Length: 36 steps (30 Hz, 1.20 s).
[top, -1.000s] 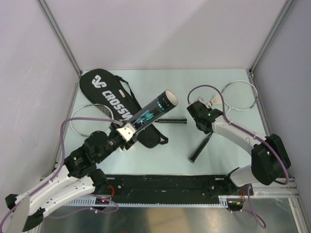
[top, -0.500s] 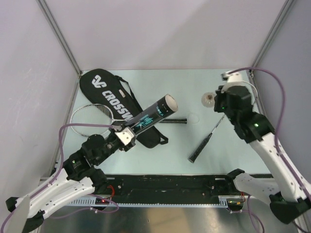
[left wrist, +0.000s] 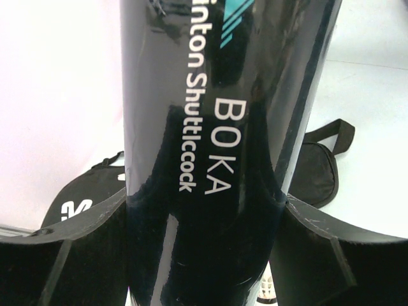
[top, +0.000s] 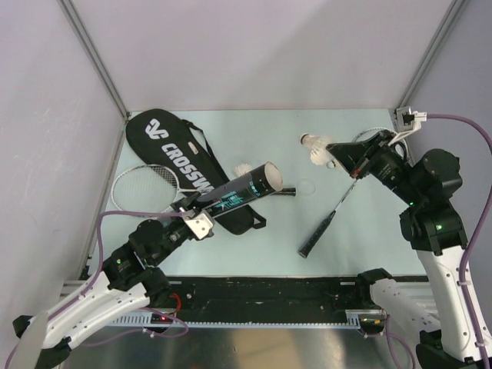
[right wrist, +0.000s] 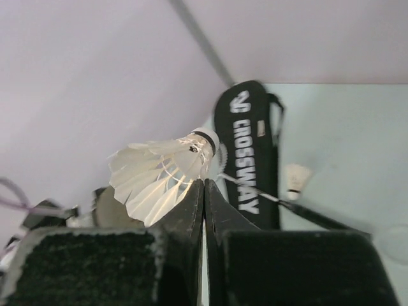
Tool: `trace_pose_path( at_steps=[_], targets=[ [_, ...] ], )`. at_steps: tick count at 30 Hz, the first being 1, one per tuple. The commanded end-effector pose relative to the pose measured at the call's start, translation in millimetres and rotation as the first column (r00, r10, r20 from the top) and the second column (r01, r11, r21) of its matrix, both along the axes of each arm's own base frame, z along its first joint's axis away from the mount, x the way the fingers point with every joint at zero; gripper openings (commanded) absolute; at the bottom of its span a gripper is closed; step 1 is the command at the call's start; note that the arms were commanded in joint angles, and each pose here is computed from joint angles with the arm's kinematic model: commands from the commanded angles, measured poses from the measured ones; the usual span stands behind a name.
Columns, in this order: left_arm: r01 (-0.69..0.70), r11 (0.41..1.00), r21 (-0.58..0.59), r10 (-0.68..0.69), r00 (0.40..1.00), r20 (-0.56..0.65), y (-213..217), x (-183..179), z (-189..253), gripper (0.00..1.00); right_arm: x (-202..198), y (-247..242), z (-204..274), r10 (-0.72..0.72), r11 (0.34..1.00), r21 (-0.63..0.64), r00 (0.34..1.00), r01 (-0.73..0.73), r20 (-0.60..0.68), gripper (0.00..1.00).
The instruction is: Pack up the badminton gear
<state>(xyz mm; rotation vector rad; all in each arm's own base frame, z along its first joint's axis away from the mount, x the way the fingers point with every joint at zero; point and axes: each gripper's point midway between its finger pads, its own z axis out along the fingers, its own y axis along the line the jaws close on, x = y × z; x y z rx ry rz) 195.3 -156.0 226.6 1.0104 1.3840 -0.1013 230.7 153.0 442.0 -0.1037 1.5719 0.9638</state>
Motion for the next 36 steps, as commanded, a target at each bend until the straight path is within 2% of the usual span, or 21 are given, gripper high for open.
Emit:
trace_pose_path(
  at_steps=[1,5,10,20,27,36],
  targets=[
    [-0.016,0.998,-0.055,0.021,0.996,0.092,0.5,6.2,26.8,0.45,-44.5,29.6,28.9,0.279,0.954,0.101,0.959,-0.282,0.046,0.00],
    [-0.010,0.998,-0.056,0.015,0.996,0.092,-0.9,6.0,28.3,0.44,-60.2,45.3,21.6,0.444,0.887,0.146,0.896,-0.438,-0.009,0.00],
    [-0.001,0.998,-0.057,0.006,0.995,0.096,-1.9,5.0,29.4,0.44,-65.2,53.5,13.1,0.535,0.834,0.201,0.842,-0.513,-0.072,0.00],
    [0.012,0.998,-0.062,-0.005,0.994,0.105,-2.6,3.2,32.1,0.44,-55.6,61.2,-10.8,0.564,0.821,0.227,0.806,-0.523,-0.181,0.00],
    [0.022,0.998,-0.050,-0.016,0.995,0.099,-5.5,3.4,29.9,0.44,-57.1,81.2,-20.7,0.623,0.780,0.240,0.751,-0.577,-0.220,0.00],
    [0.027,0.998,-0.052,-0.022,0.995,0.096,-6.2,2.6,28.3,0.44,-42.9,100.6,-37.8,0.599,0.800,0.242,0.752,-0.549,-0.276,0.00]
  ],
)
